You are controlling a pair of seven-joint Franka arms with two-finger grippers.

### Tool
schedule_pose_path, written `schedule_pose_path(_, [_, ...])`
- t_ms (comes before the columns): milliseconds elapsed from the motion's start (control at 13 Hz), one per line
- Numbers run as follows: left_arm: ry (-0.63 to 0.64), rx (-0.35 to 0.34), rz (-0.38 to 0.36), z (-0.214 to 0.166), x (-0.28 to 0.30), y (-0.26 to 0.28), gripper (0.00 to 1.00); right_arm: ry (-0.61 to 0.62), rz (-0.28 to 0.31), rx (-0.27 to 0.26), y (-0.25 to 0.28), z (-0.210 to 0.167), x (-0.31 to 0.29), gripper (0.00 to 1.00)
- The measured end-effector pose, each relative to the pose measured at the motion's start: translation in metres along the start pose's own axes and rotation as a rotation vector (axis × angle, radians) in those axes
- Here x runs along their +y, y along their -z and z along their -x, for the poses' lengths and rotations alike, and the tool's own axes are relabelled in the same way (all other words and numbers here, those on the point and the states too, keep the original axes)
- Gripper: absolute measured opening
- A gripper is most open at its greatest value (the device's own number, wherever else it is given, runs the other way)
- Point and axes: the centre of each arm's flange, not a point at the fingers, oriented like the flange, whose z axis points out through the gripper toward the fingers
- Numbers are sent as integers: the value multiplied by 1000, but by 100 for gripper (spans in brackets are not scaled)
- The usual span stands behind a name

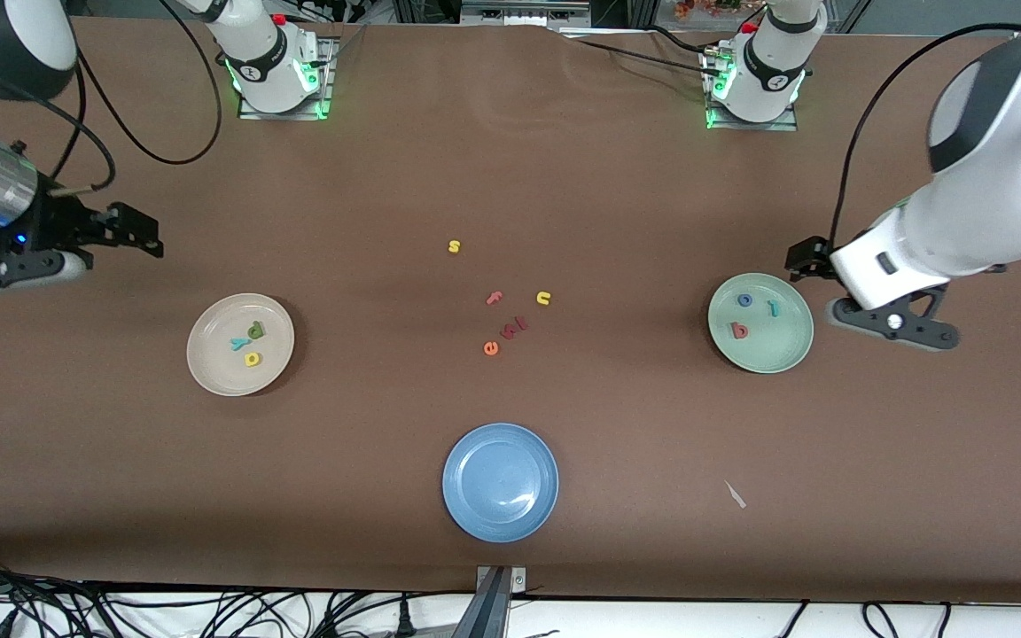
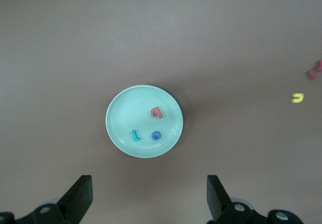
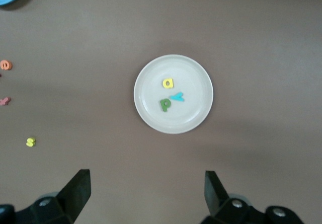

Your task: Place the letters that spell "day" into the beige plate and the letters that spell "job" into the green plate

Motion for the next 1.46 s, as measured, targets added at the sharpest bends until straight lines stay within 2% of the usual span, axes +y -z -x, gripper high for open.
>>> schedule_pose_path(154, [20, 37, -3, 4, -8, 22, 100, 11, 50, -26, 3, 8, 2, 100])
schedule_pose_path(308, [53, 54, -37, 9, -16, 33, 100, 35, 111, -74, 6, 15, -10, 100])
schedule_pose_path(463, [79, 66, -29, 16, -12, 44, 100, 2, 122, -87, 11, 21, -16, 100])
schedule_pose_path(771, [148, 62, 21, 31, -17, 50, 100, -45, 95, -28, 49, 33, -1, 100])
schedule_pose_path(925, [179, 67, 18, 45, -24, 47, 100, -47, 90, -20, 56, 38, -1, 100])
schedule_pose_path(1156, [238, 73, 39, 78, -43, 40, 100, -68, 49, -17, 55, 38, 6, 100])
schedule_pose_path(1465, [224, 103, 27, 97, -27, 34, 100, -71, 35, -8, 59, 38, 6, 100])
